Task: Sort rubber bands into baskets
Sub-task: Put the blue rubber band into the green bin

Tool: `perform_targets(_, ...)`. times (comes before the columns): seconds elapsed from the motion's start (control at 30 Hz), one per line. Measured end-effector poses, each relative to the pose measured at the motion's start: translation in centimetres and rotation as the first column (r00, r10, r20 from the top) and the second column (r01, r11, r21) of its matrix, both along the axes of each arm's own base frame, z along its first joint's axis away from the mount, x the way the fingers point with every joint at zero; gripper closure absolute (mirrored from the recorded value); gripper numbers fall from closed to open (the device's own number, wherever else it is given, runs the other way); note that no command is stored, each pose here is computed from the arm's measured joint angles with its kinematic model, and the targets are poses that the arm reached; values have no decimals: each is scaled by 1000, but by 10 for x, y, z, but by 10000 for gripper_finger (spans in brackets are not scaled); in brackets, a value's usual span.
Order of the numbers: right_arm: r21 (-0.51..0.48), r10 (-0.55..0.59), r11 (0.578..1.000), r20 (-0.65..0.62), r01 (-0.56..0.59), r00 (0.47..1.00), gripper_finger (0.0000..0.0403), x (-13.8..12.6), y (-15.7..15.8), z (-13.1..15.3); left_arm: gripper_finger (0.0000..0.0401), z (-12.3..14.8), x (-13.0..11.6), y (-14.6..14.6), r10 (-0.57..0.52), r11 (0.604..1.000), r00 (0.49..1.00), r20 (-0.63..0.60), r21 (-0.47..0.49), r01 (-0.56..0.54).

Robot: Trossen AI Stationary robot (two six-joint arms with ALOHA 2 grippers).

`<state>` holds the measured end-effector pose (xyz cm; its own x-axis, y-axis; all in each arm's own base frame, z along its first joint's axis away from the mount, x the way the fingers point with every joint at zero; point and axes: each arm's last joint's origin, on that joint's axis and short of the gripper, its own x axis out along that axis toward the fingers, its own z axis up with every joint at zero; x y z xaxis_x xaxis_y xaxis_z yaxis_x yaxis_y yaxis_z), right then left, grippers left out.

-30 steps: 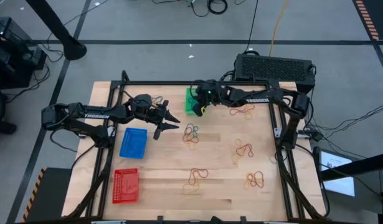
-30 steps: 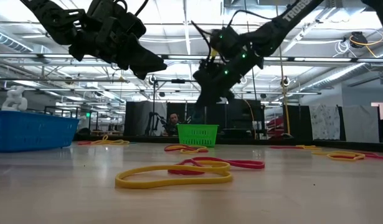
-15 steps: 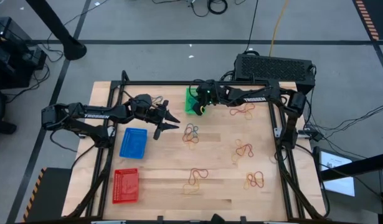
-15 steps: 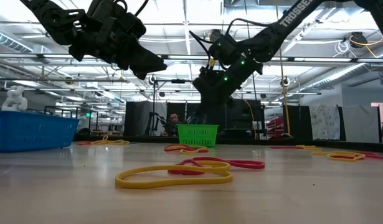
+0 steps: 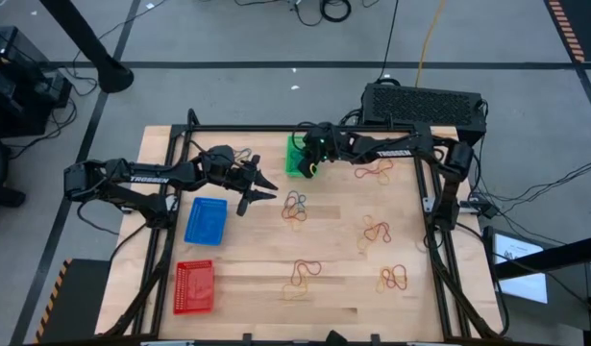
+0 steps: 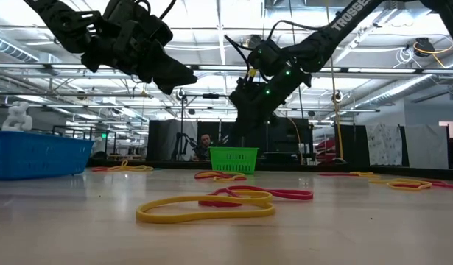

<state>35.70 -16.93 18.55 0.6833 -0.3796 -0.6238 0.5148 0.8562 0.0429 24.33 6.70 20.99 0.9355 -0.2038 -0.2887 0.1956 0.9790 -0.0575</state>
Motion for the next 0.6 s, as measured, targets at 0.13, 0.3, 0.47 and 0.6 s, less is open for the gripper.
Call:
perform_targets(0.13,-20,16,1000,-5,-16,1000,294,1,0,17,278,0,0,0,0,1000,1000,-4,-1,0)
perform_targets(0.3,-26,33,999,-30,-34,999,293,5,-1,50,278,-4,-1,0,0,1000,999,-45,-14,-1)
perform_targets(0.47,-8,86,996,-128,-88,988,293,8,8,69,278,-8,-3,1,61,998,994,-96,1,-61)
perform_targets(0.6,49,133,991,-205,-126,970,293,7,24,65,278,-16,-7,4,141,990,974,-180,46,-135)
